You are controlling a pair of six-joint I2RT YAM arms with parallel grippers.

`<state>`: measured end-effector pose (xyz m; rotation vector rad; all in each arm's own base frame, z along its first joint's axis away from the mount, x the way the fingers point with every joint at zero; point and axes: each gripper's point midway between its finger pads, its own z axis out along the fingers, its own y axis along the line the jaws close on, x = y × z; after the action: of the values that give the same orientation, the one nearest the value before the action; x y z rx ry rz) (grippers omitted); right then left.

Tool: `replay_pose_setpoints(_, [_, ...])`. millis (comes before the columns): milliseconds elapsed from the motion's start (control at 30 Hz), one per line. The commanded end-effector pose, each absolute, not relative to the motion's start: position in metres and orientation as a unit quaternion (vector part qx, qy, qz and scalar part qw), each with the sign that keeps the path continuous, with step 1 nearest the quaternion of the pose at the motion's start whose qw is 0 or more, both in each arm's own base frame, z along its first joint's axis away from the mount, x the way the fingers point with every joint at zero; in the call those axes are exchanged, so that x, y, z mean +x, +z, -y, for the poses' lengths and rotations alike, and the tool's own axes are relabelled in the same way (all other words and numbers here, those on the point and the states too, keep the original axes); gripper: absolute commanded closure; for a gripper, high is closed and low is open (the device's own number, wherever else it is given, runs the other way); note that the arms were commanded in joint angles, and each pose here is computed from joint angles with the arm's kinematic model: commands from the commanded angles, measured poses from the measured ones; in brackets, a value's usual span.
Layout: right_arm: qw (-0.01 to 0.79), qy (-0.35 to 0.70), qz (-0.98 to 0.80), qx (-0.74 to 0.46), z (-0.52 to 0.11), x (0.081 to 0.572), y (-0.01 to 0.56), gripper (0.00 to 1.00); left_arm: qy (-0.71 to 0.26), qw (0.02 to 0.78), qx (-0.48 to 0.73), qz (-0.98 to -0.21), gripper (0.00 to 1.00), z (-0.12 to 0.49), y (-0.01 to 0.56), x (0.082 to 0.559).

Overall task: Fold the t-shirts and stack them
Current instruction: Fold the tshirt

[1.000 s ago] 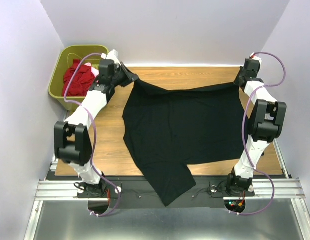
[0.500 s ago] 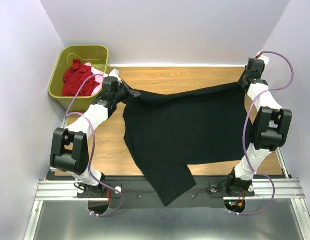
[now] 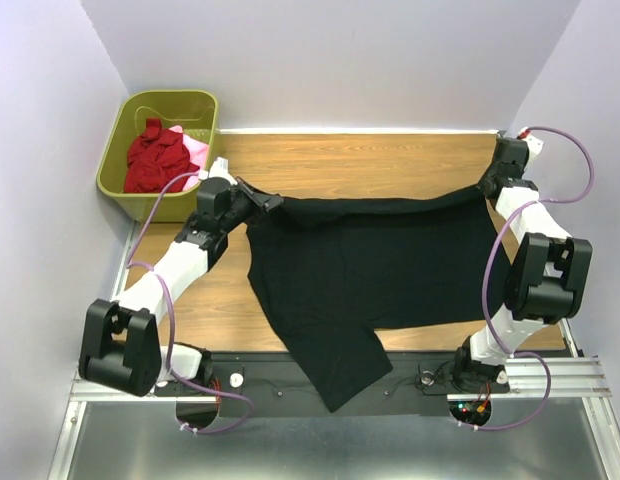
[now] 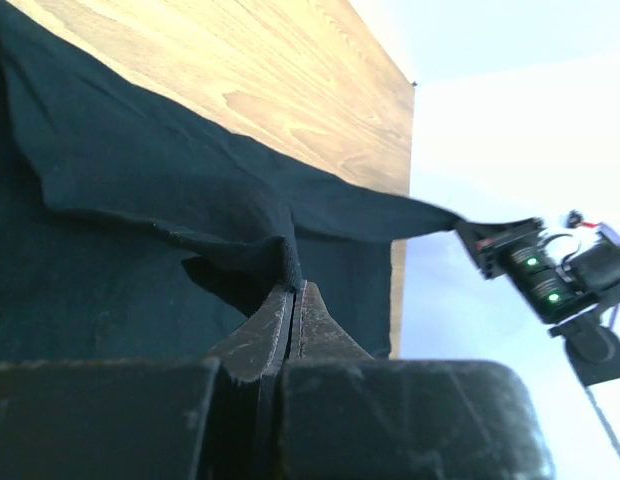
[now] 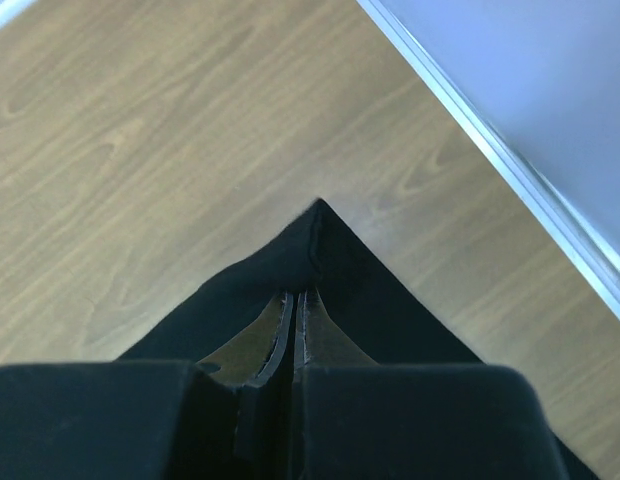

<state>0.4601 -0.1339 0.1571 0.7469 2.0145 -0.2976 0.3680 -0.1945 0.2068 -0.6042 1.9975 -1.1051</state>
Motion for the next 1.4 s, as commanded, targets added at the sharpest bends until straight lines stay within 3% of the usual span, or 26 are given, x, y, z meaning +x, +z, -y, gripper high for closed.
replay_pose_setpoints(0, [0.480,-0.136,-0.800,0.334,0.141,0.447,0.167,0.99,-0.459,0.393,-0.248,-0.757,1.00,0.195,0.219,0.358])
replay_pose_setpoints(533, [0.400,-0.148,-0.826,0.369,0.137,0.416,0.091,0.99,-0.463,0.297,-0.286,-0.785,1.00,0.214,0.141,0.303])
replay_pose_setpoints(700, [0.376,-0.156,-0.828,0.386,0.139,0.407,0.079,0.77,-0.466,0.279,-0.298,-0.785,0.96,0.210,0.130,0.285])
replay_pose_setpoints(733, [0.376,-0.157,-0.827,0.388,0.139,0.407,0.080,0.74,-0.467,0.276,-0.298,-0.786,0.89,0.210,0.129,0.281])
replay_pose_setpoints(767, [0.375,-0.156,-0.826,0.390,0.139,0.406,0.082,0.65,-0.468,0.277,-0.297,-0.785,0.68,0.208,0.130,0.277])
replay_pose_setpoints(800, [0.378,-0.155,-0.825,0.391,0.139,0.406,0.085,0.62,-0.468,0.277,-0.296,-0.785,0.57,0.207,0.130,0.275])
replay_pose_setpoints(967, [0.408,-0.132,-0.817,0.386,0.135,0.415,0.114,0.39,-0.443,0.329,-0.276,-0.787,0.26,0.192,0.154,0.273])
replay_pose_setpoints(1067, [0.422,-0.098,-0.820,0.374,0.125,0.424,0.127,0.35,-0.385,0.387,-0.253,-0.799,0.24,0.174,0.166,0.287])
replay_pose_setpoints(1100, [0.427,-0.081,-0.823,0.367,0.120,0.428,0.132,0.35,-0.364,0.402,-0.255,-0.801,0.18,0.165,0.166,0.294])
replay_pose_setpoints(1300, [0.438,-0.019,-0.835,0.333,0.099,0.444,0.146,0.34,-0.268,0.429,-0.180,-0.844,0.19,0.143,0.153,0.341])
replay_pose_setpoints(1367, [0.436,0.006,-0.843,0.315,0.089,0.452,0.146,0.35,-0.247,0.428,-0.172,-0.852,0.24,0.137,0.147,0.364])
